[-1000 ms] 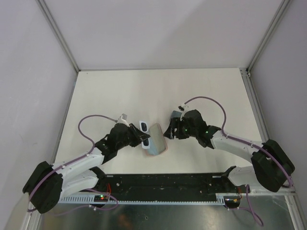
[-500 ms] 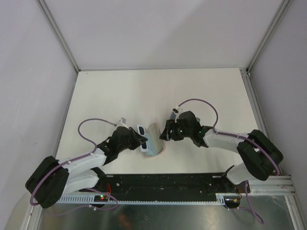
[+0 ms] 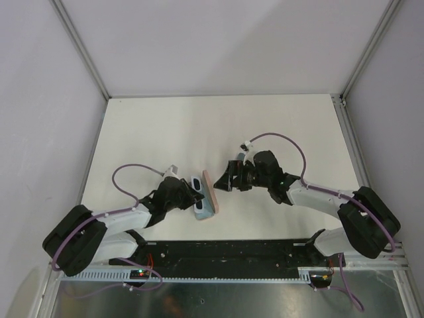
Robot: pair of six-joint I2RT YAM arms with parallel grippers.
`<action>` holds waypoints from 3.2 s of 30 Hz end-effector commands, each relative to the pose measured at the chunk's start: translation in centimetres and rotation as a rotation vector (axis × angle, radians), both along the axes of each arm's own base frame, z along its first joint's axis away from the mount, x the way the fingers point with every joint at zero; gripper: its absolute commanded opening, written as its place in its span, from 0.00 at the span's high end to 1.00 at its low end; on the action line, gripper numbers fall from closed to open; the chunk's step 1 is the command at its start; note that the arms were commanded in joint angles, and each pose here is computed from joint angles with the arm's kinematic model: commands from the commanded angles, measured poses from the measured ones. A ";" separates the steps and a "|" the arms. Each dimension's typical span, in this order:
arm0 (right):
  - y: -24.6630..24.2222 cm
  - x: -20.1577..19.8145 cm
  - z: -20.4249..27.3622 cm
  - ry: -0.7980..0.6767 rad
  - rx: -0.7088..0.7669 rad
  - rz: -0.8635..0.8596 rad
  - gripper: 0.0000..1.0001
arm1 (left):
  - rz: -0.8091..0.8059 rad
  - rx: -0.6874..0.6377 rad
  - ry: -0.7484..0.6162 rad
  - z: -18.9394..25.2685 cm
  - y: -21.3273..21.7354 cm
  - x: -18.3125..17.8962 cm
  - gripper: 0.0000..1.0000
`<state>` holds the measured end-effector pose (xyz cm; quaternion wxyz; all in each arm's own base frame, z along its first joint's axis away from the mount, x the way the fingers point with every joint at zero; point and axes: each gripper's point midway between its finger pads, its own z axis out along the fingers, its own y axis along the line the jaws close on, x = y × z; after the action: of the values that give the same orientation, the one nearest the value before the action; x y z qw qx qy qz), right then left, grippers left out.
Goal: Organize the sunglasses
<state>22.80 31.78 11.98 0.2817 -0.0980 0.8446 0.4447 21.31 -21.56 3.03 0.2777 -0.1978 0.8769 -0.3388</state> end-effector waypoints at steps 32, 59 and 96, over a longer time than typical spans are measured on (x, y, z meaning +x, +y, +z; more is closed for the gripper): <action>4.8 -1.9 -3.4 0.342 0.504 0.213 0.15 | -0.124 -0.001 -0.071 0.0 -1.1 -0.5 0.93; 4.4 -1.6 -2.5 0.300 0.478 0.189 0.28 | -0.106 -0.031 -0.050 0.5 -0.6 -0.4 0.47; 4.3 -1.4 -3.2 0.307 0.469 0.179 0.29 | -0.018 0.231 -0.043 2.0 4.2 1.6 0.78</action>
<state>20.91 35.87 6.95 0.0969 -0.0168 0.7604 0.6420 21.37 -17.48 3.76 0.2900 -0.1495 0.9113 -0.2510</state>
